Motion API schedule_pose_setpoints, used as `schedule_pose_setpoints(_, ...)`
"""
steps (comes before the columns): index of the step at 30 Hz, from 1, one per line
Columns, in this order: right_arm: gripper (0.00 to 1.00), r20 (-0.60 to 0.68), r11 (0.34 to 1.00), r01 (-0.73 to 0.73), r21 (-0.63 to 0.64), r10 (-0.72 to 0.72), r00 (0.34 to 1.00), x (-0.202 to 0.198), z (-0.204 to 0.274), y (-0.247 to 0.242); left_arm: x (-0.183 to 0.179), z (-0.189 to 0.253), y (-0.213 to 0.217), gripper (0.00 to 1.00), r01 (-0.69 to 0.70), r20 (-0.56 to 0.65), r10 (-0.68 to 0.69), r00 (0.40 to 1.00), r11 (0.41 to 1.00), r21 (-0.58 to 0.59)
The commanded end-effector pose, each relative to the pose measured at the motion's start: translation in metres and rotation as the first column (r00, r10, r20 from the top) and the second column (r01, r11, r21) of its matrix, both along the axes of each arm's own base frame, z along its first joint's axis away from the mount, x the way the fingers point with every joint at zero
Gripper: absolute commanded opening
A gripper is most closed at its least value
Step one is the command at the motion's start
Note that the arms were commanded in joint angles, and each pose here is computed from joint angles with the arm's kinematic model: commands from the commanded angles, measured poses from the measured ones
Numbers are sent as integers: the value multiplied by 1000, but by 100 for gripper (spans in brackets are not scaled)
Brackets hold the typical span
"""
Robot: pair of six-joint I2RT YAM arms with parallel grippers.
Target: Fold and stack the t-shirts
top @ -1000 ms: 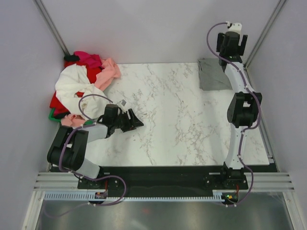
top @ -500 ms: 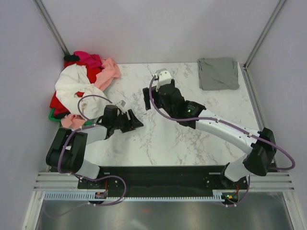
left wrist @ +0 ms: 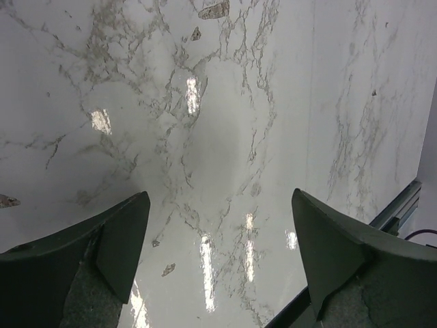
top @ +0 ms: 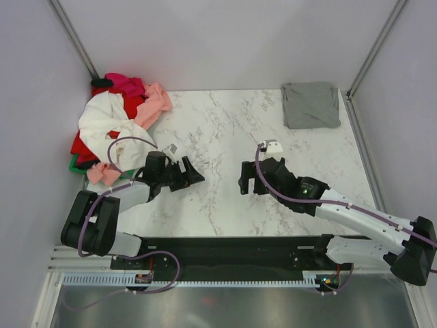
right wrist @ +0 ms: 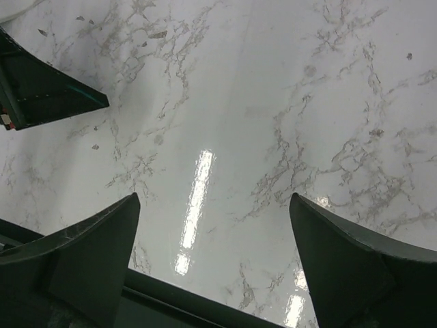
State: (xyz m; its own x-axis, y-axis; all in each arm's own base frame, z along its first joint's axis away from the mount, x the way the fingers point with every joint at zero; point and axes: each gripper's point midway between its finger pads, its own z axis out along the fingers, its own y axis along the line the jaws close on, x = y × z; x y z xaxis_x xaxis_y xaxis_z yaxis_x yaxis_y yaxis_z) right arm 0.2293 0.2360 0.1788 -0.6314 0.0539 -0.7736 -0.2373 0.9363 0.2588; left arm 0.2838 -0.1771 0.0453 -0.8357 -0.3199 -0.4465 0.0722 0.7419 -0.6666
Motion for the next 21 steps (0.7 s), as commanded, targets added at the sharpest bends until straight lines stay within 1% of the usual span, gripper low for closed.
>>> schedule_pose_setpoints(1, 98, -23, 998, 57, 26, -56, 998, -9, -9, -13, 1, 6, 2, 92, -23, 24, 23, 999, 1000, 3)
schedule_pose_setpoints(8, 98, -11, 998, 61, -34, -61, 998, -10, -22, -25, 3, 4, -1, 95, -20, 8, 20, 1000, 1000, -9)
schedule_pose_setpoints(10, 98, -9, 997, 65, -45, -65, 998, -10, -24, -27, 4, 4, -1, 100, -22, 8, 22, 1000, 1000, -8)
schedule_pose_setpoints(17, 98, -34, 998, 47, -50, -49, 998, -11, -40, -22, 5, 4, 0, 100, -24, 6, 24, 1000, 1000, -6)
schedule_pose_setpoints(21, 98, -10, 999, 21, -44, -22, 1000, -11, -41, -20, 5, 3, 0, 100, -27, 4, 27, 1000, 1000, -2)
